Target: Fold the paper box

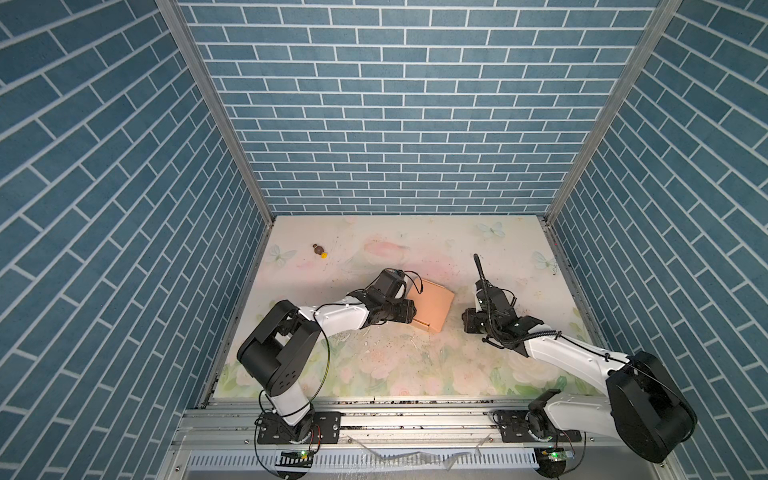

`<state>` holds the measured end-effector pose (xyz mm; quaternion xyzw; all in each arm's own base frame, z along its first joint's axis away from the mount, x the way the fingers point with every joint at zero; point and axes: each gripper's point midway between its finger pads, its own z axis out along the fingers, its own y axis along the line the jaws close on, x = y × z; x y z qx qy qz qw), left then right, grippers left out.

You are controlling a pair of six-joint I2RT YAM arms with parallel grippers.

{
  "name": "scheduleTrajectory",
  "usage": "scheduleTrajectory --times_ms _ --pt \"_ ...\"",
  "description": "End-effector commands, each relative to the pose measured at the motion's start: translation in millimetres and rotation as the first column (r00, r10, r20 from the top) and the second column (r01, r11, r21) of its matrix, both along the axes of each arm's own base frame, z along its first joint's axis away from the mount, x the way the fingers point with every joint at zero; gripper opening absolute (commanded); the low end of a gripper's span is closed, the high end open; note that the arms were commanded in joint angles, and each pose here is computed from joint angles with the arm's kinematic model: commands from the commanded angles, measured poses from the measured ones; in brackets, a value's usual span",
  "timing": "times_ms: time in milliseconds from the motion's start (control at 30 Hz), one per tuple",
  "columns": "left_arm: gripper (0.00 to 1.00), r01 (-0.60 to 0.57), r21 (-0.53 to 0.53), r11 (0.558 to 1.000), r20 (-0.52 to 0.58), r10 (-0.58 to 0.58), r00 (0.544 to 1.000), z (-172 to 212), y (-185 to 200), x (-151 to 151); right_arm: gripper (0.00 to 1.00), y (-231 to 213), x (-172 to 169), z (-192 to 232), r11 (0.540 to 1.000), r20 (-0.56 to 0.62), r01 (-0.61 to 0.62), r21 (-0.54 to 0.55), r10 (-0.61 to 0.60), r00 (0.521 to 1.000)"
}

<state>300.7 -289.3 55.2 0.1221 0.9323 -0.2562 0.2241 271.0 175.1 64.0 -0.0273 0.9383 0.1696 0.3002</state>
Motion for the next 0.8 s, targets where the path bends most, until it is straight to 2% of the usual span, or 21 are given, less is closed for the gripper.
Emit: scheduleTrajectory --times_ms 0,233,433,600,767 --pt "0.59 0.003 -0.042 0.999 0.016 -0.002 1.000 10.9 -3.4 -4.1 0.24 -4.8 2.6 2.9 1.000 0.013 0.008 -0.028 -0.007 1.000" --pt "0.59 0.016 -0.051 0.999 0.054 -0.013 0.998 26.1 -3.7 -1.5 0.24 -0.2 10.9 6.7 0.999 0.017 -0.003 -0.042 0.004 1.000" --pt "0.59 -0.067 -0.021 0.998 0.091 0.069 0.993 39.4 21.1 14.9 0.24 6.8 19.8 8.9 0.999 0.012 -0.016 -0.050 0.016 1.000" --pt "0.59 -0.170 0.049 0.984 0.097 0.165 0.982 38.0 53.7 32.8 0.24 12.7 26.7 9.1 0.999 0.007 -0.020 -0.050 0.020 1.000" --pt "0.59 -0.199 0.139 0.970 0.092 0.188 0.978 26.5 65.8 47.8 0.24 16.5 33.0 9.8 0.998 0.000 -0.018 -0.054 0.018 1.000"
